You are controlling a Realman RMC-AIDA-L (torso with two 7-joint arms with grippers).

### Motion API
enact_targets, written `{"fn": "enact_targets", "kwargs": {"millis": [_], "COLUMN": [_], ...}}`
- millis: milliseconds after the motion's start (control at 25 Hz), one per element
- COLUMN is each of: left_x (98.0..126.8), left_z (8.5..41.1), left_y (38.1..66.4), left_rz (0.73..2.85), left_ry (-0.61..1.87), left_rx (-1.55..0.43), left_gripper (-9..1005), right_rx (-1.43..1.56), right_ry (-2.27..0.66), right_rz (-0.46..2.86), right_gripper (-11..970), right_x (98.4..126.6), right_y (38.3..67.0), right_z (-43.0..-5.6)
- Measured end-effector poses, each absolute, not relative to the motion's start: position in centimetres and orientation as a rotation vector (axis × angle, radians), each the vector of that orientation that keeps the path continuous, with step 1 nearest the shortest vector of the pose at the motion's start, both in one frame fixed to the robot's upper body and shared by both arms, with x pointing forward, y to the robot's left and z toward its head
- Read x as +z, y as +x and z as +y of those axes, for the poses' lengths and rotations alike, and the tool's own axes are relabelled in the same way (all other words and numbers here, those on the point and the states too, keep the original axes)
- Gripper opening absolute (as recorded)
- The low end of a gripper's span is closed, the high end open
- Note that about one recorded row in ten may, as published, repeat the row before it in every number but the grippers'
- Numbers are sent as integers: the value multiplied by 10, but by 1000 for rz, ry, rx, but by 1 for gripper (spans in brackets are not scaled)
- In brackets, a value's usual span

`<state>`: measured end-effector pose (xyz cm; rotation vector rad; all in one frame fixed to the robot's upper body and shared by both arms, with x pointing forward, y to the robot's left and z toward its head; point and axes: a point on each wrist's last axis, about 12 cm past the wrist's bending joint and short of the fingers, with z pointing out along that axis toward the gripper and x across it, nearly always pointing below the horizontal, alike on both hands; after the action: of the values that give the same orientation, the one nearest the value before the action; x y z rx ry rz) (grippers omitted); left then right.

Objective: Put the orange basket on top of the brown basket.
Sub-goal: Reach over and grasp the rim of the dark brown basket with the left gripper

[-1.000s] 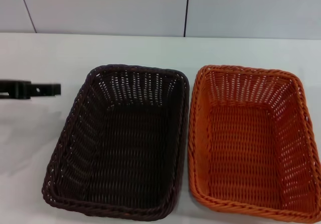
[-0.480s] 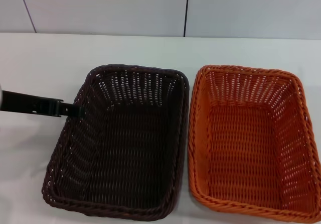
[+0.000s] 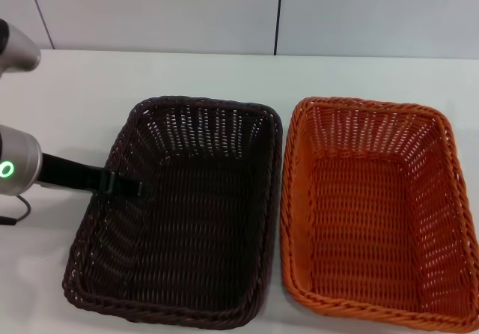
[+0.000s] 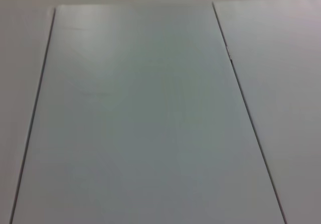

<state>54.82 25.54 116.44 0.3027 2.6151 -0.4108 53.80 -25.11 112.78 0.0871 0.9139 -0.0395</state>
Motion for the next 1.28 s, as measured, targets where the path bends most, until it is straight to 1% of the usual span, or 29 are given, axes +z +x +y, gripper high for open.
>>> {"fn": "enact_targets", "kwargs": {"millis": [280,600,800,1040,1240,1280], "left_x": [1154,1160,1163,1170,1181,1182], "left_z": [254,242,240,243,256,258], "left_y": [551,549,549,549,553,553], "left_rz": [2644,2622,2612,2584,2546,2538], "left_ry": [294,371,401,415,445,450], "left_rx": [-421,-409,-370,-350,-363,-375], "left_gripper": [762,756,540,332,225,225], "right_rx": [-40,-41,-27,-27,-33,-35], "right_ry": [82,77,82,97,100,102], "right_rz": [912,913,914,921,923,921], "right_gripper": [747,746,747,748,746,746], "right_x": [1128,1128,1128,1125,1124,1124], "right_y": [538,539,539,539,539,539], "right_z": [-251,-251,-251,-255,-257,-257]}}
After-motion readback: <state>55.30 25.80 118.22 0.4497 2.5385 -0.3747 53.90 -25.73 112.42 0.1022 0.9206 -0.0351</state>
